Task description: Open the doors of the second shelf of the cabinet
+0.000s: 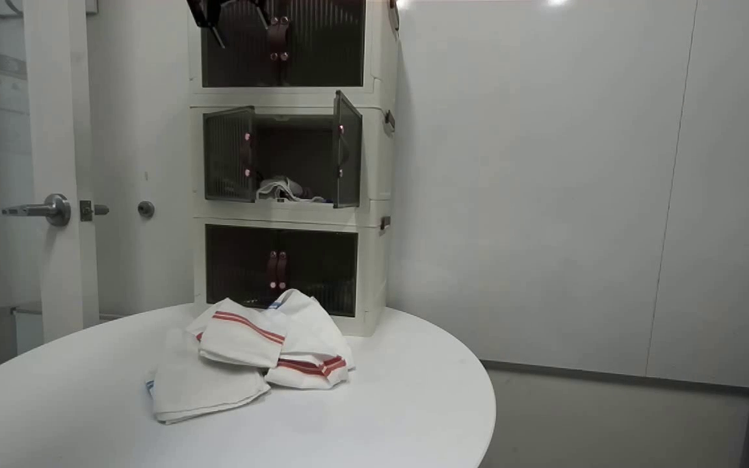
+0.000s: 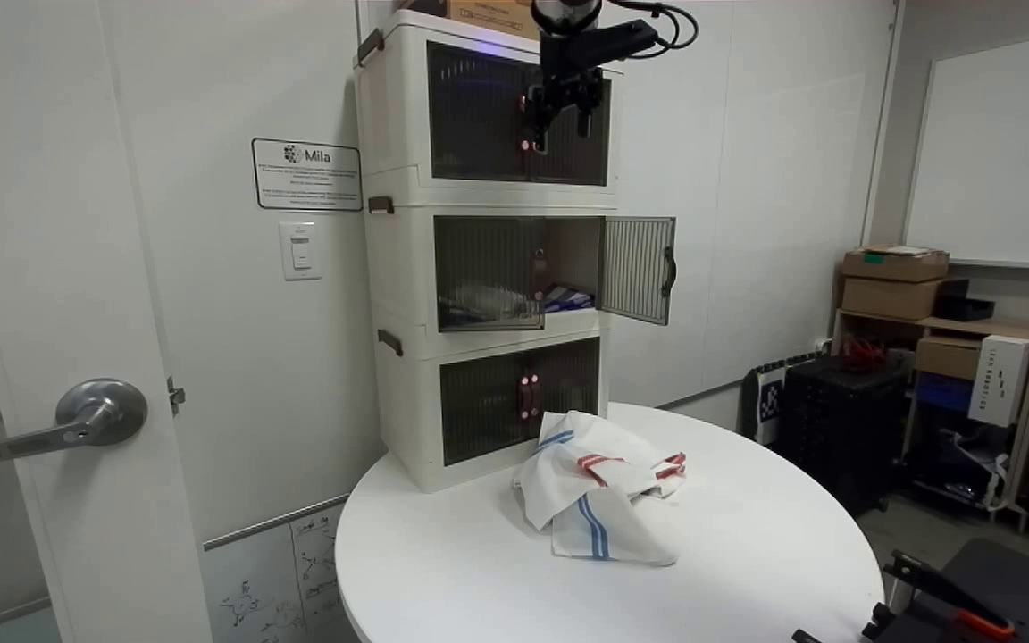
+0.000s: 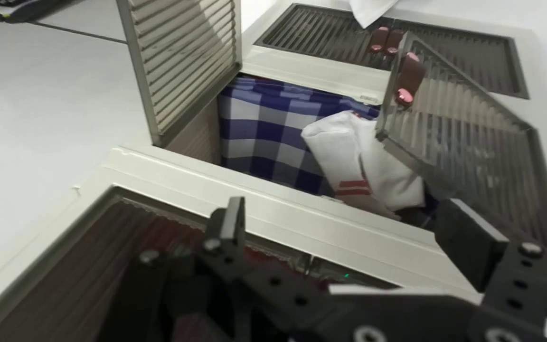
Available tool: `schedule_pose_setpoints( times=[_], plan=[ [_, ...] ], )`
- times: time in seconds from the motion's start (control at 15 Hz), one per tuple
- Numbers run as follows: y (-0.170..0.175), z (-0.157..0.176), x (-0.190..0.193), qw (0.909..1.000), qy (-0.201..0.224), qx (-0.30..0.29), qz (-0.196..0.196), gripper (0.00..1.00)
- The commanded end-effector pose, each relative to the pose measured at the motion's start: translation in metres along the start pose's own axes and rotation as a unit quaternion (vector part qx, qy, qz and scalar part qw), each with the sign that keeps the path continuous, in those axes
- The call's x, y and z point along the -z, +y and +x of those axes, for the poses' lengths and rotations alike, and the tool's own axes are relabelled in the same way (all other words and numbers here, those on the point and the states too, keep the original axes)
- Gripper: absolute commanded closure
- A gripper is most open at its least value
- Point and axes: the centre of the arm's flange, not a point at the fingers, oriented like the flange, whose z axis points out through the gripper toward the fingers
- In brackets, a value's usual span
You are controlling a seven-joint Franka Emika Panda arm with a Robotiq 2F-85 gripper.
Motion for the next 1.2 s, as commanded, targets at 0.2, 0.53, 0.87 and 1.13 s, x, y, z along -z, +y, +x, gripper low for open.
schedule_pose_setpoints(
  times=[0.2,0.53,0.87,1.13],
  plan=[
    [0.009,0.007,-0.001,0.9833,-0.007,0.157,0.093,0.00],
    [-0.001,0.024,-0.041,0.9515,-0.054,0.278,0.120,0.00],
    [-0.029,0.039,-0.078,0.9039,-0.107,0.395,0.123,0.00],
    [-0.045,0.045,-0.094,0.8712,-0.123,0.466,0.095,0.00]
  ],
)
